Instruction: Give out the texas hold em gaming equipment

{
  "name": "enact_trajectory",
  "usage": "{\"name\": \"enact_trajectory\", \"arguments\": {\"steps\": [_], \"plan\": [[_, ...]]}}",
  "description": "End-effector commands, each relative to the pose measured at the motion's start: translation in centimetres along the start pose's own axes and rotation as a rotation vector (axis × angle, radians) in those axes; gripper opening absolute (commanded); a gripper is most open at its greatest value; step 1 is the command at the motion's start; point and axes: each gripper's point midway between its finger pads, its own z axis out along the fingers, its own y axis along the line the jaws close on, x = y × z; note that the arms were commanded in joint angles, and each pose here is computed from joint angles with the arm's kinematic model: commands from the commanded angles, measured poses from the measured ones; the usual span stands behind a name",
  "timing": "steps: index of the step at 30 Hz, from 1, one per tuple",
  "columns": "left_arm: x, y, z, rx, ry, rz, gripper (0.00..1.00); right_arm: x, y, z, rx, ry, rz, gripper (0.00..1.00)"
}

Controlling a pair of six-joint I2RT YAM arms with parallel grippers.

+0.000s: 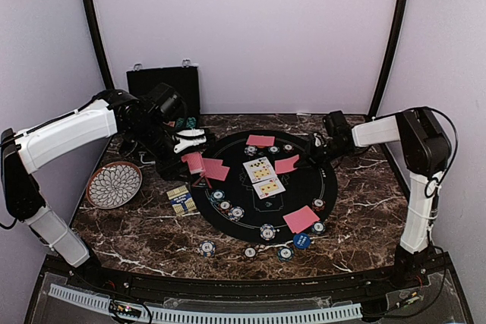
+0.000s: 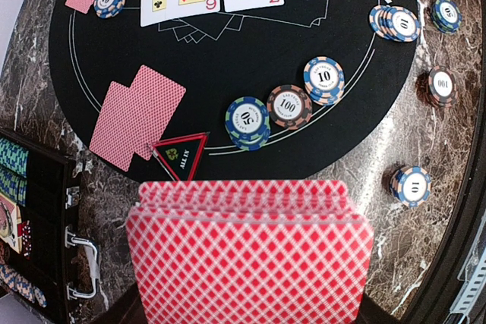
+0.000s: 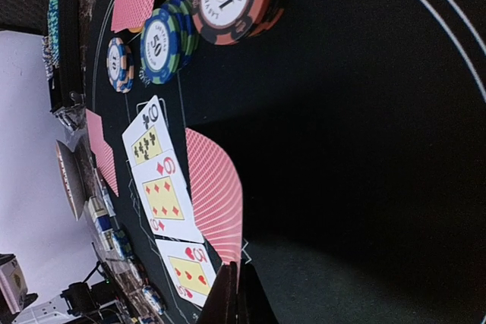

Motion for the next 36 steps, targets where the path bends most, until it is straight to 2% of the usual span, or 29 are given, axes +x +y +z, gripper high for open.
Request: {"name": "enact_trajectory", "arguments": {"steps": [1, 6, 8, 10, 16, 23, 27, 31, 36], "plan": [[0.1, -0.3, -1.5, -0.009, -0.02, 0.003, 0.0, -0.6, -1.3, 0.0, 0.072, -0.003, -0.027, 0.0], [0.0, -0.2, -1.6, -0.008, -0.023, 0.003, 0.0, -0.3, -2.5, 0.1, 0.136, 0.016, -0.034, 0.0], [0.0, -0.2, -1.6, -0.009, -0.022, 0.002, 0.0, -0.2, -2.9, 0.1, 0.167, 0.018, -0.04, 0.04], [-0.1, -0.3, -1.6, -0.005, -0.024, 0.002, 0.0, -0.4, -3.2, 0.0, 0.211, 0.015, -0.055, 0.13], [-0.2, -0.2, -1.6, -0.007, -0.025, 0.001, 0.0, -1.1, -3.1, -0.5, 0.318, -0.013, -0.107, 0.49], [-0.1, -0.3, -1.8, -0.008, -0.029, 0.003, 0.0, -2.2, -2.6, -2.3, 0.45, -0.083, -0.152, 0.68], [-0.1, -0.2, -1.8, -0.009, -0.028, 0.002, 0.0, -2.4, -0.9, -3.9, 0.498, -0.152, -0.199, 0.82], [-0.3, -0.2, -2.1, -0.013, -0.037, 0.0, 0.0, -1.0, 3.4, -4.7, 0.425, -0.209, -0.253, 0.9], [-0.6, -0.2, -2.4, -0.018, -0.057, 0.009, 0.0, 3.7, 12.4, -4.2, 0.055, -0.219, -0.281, 0.98]]}}
